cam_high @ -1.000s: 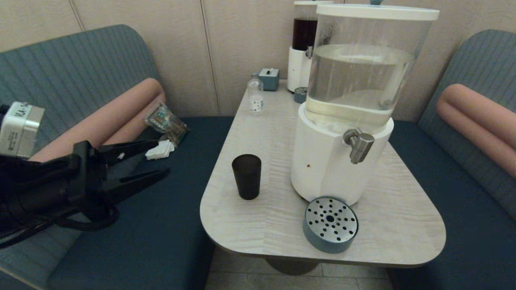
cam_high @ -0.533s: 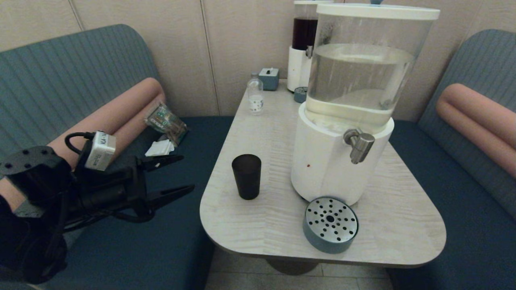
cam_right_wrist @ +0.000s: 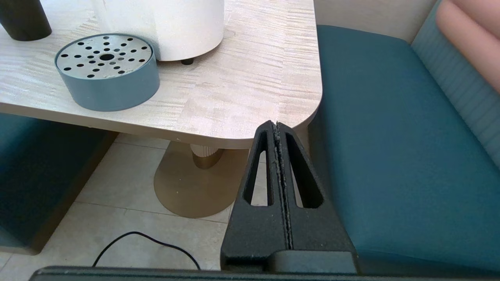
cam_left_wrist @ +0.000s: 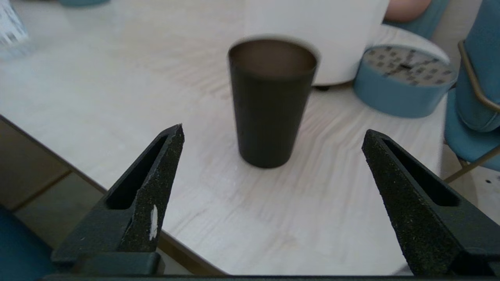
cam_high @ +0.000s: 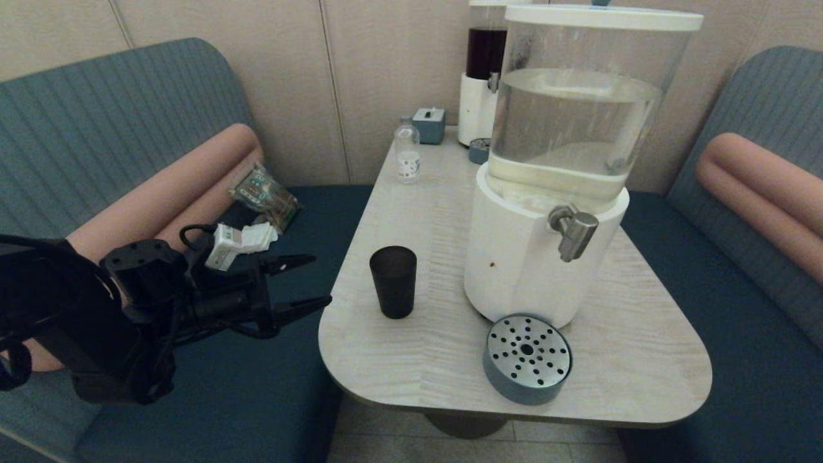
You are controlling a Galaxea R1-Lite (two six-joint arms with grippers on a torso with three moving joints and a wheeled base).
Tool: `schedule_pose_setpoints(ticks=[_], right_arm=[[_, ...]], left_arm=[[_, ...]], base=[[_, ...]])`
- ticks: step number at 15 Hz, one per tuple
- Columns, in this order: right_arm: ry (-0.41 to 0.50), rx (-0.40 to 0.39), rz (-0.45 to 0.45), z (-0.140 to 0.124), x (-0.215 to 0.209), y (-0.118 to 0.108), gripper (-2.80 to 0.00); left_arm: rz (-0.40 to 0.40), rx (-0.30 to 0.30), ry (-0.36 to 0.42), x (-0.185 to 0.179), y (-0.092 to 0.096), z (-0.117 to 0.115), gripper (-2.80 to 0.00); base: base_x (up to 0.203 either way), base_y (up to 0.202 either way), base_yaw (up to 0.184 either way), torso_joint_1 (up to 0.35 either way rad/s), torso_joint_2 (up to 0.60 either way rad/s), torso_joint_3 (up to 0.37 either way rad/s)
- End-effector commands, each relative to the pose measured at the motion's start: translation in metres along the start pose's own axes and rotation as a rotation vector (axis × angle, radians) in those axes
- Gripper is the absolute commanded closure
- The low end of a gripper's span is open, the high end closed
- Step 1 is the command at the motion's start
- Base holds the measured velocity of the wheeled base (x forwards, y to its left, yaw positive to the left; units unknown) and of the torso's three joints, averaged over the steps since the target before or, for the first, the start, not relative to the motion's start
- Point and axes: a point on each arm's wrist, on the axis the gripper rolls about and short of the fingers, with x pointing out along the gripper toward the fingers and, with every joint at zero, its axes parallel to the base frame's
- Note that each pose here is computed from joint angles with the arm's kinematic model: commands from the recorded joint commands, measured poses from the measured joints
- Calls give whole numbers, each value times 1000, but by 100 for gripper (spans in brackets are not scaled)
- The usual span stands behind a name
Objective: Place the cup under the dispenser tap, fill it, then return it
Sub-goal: Pick up the cup
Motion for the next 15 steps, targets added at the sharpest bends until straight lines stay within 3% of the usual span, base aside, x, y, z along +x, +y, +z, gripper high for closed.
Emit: schedule_pose_setpoints(ticks=[1,9,15], right_arm=[[12,-1,1,-3,1,0,0],[13,-1,3,-3,1,0,0],[13,-1,1,-3,1,0,0]], left_arm=[[-17,-33,14,8,8,-23,-280],[-101,-17,0,52,8,-43,-280],[-35,25,-25,75,28,-60,-280]], base=[[0,0,0,0,0,0],[0,0,0,0,0,0],[0,0,0,0,0,0]])
